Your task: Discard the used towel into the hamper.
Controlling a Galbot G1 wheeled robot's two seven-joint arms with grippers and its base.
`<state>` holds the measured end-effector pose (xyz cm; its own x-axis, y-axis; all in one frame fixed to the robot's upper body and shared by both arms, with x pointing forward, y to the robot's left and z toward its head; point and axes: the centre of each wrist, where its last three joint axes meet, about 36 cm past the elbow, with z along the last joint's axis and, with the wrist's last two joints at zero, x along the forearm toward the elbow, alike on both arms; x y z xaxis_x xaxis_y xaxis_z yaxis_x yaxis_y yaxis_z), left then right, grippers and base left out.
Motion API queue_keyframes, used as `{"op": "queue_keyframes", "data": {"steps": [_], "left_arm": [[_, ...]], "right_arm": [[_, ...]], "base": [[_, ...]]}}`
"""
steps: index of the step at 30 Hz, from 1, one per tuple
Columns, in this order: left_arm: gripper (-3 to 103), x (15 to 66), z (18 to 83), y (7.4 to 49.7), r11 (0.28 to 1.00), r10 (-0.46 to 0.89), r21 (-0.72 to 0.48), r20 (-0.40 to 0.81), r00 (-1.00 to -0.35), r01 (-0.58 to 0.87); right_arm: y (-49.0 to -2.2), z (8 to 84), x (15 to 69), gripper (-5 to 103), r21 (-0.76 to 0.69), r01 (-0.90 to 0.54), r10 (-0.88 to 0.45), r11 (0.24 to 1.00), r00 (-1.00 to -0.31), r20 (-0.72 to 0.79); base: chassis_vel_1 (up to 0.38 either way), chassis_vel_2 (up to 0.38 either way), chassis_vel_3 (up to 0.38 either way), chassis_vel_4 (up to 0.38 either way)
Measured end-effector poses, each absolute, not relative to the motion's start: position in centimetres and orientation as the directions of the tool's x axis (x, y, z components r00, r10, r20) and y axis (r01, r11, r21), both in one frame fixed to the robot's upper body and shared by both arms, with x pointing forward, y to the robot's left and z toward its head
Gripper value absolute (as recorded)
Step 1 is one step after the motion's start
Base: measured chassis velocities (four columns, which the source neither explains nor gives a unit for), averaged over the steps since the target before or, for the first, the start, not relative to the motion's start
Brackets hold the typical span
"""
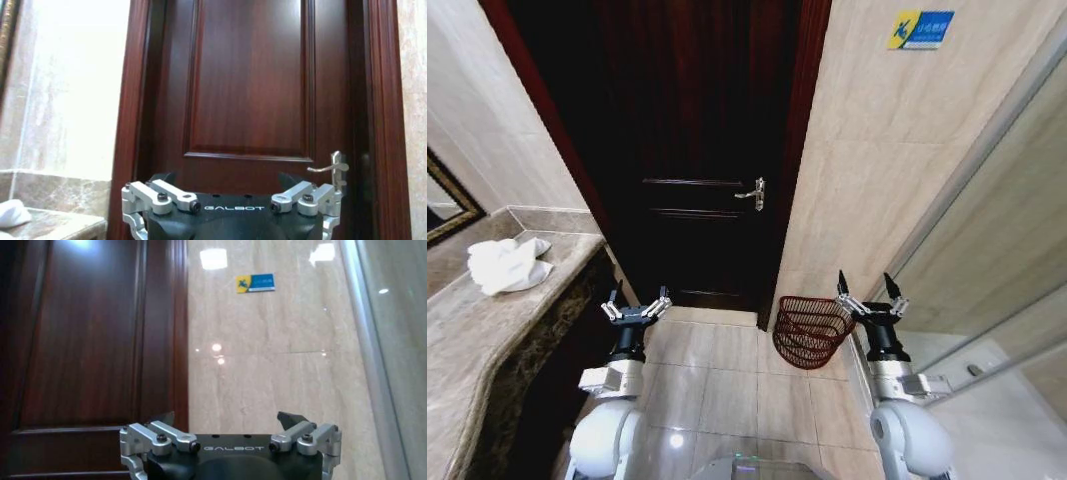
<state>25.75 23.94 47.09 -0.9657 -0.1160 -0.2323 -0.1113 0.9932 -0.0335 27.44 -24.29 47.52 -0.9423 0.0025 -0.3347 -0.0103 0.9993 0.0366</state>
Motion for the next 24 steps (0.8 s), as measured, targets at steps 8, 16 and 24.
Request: {"op": "queue_keyframes", "data": {"steps": [8,16,24], "left_arm": [[99,25.2,48.3,23.8,0.991,-0.129,-0.074,-0.232,-0.964,-0.115],[99,25.0,48.5,23.9,0.985,-0.159,-0.101,-0.19,-0.969,-0.141],[98,25.0,48.4,23.9,0.984,-0.163,-0.107,-0.185,-0.969,-0.145]], "right_arm": [[-24.0,47.9,27.5,100,0.069,-0.021,0.005,0.997,-0.934,-0.358],[-24.1,48.0,27.8,100,0.059,-0.032,-0.008,0.998,-0.928,-0.372],[-24.3,48.0,27.7,100,0.062,-0.022,0.003,0.998,-0.925,-0.381]], "base": [[0.052,0.026,0.036,0.065],[0.067,0.084,0.085,0.072],[0.117,0.11,0.105,0.117]]}}
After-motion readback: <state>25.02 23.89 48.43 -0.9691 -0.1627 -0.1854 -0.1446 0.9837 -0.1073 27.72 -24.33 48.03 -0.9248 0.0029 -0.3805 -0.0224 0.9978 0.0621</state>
